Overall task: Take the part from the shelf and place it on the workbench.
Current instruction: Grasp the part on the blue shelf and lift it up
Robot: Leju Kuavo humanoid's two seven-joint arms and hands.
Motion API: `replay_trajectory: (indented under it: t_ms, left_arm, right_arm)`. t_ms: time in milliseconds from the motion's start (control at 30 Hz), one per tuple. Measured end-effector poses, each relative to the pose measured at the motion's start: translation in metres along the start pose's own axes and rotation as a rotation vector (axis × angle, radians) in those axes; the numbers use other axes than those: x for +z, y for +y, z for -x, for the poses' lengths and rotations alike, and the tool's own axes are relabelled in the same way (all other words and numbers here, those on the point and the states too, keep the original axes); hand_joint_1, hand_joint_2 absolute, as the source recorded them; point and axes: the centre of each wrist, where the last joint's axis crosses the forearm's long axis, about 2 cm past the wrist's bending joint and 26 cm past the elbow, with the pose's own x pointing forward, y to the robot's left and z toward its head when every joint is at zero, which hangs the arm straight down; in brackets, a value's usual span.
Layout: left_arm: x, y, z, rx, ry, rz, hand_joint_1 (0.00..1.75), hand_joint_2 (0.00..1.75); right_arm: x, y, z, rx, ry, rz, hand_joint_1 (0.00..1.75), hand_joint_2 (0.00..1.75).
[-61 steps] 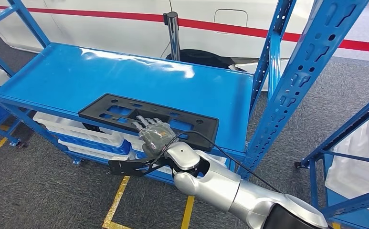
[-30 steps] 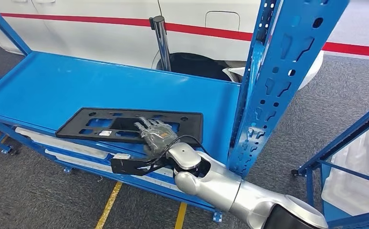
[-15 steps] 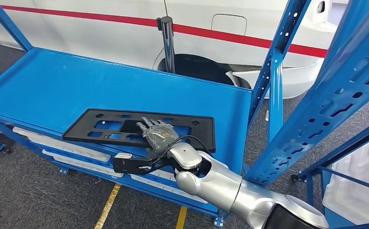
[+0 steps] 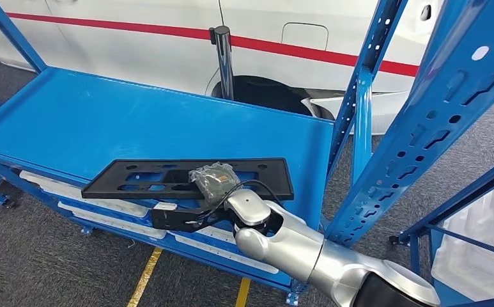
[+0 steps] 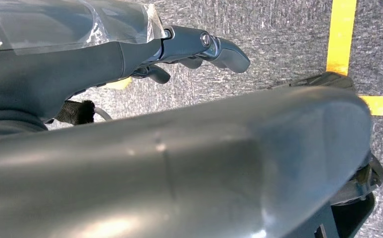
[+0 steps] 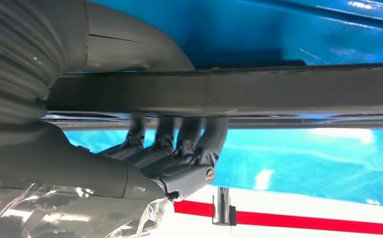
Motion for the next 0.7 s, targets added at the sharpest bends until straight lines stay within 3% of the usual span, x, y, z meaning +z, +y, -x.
replay_trajectory:
  t_ms: [367,500,700]
  left_arm:
    - [0.0,-0.0001,0.0003,0.009,-0.008,0.004,0.0,0.0]
    - [0.0,0.0003,0.0004,-0.001,-0.024,-0.017,0.0,1.75]
    - [0.0001,0.0017,-0.0009,-0.049,-0.075,-0.075,0.0,1.75]
  right_arm:
    - [-0.0006,-0.0022,-0.0004,0.005,-0.002,0.005,1.75,1.75]
    - [-0.0006,-0.0026,-0.0005,0.011,-0.002,0.01,1.75,1.75]
    - [-0.0003,-0.0011,-0.0002,0.038,-0.004,0.03,1.75,1.75]
